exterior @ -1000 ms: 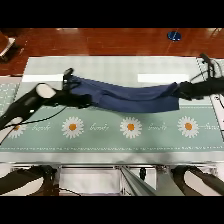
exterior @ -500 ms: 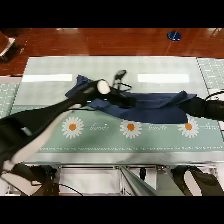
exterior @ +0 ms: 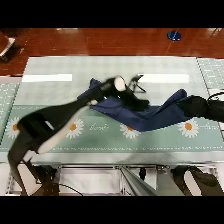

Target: Fold the shirts.

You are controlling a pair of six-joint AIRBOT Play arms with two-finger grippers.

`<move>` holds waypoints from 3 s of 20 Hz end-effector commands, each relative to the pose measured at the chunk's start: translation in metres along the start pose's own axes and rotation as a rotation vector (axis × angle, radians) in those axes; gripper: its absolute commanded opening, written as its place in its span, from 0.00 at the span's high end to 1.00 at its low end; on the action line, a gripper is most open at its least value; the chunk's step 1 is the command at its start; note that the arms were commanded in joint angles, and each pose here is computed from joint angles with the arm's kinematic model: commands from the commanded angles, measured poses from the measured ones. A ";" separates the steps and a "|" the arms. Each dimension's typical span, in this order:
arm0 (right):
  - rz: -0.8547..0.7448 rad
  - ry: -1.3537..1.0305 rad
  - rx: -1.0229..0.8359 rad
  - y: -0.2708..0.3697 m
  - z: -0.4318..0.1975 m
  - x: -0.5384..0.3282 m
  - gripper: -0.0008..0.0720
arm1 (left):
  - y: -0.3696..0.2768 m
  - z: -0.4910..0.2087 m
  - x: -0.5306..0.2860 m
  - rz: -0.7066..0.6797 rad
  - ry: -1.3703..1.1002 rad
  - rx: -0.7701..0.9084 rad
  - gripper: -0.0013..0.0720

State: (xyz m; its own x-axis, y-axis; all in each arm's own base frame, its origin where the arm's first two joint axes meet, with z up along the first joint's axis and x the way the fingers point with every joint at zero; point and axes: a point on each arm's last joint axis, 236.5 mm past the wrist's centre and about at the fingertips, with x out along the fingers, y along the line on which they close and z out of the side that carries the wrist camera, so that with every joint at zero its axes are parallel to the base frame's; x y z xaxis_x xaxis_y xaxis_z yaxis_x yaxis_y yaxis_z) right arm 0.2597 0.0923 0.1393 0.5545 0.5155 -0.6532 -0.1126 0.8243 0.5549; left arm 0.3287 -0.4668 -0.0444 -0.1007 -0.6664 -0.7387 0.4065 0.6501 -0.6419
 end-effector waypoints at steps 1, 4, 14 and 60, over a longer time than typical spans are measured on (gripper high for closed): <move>0.034 -0.030 0.012 0.009 0.013 0.000 0.96 | 0.061 0.027 -0.098 0.108 -0.053 -0.026 0.95; 0.120 0.019 0.016 0.025 0.014 0.019 0.96 | 0.107 0.027 -0.210 0.200 -0.193 -0.090 0.95; 0.336 0.256 -0.123 0.137 0.034 0.206 0.96 | 0.085 -0.137 -0.289 0.176 -0.571 -0.173 0.95; -0.014 0.436 0.491 -0.065 -0.096 0.228 0.44 | 0.151 -0.165 -0.228 0.190 -0.557 -0.379 0.95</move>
State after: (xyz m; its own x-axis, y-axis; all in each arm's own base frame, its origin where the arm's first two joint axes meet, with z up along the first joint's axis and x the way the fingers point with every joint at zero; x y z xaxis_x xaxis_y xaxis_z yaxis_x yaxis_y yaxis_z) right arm 0.3063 0.1631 -0.0901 0.2269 0.5803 -0.7822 0.3577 0.6974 0.6211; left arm 0.2629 -0.1570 -0.0059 0.4625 -0.5527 -0.6933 0.0197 0.7881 -0.6152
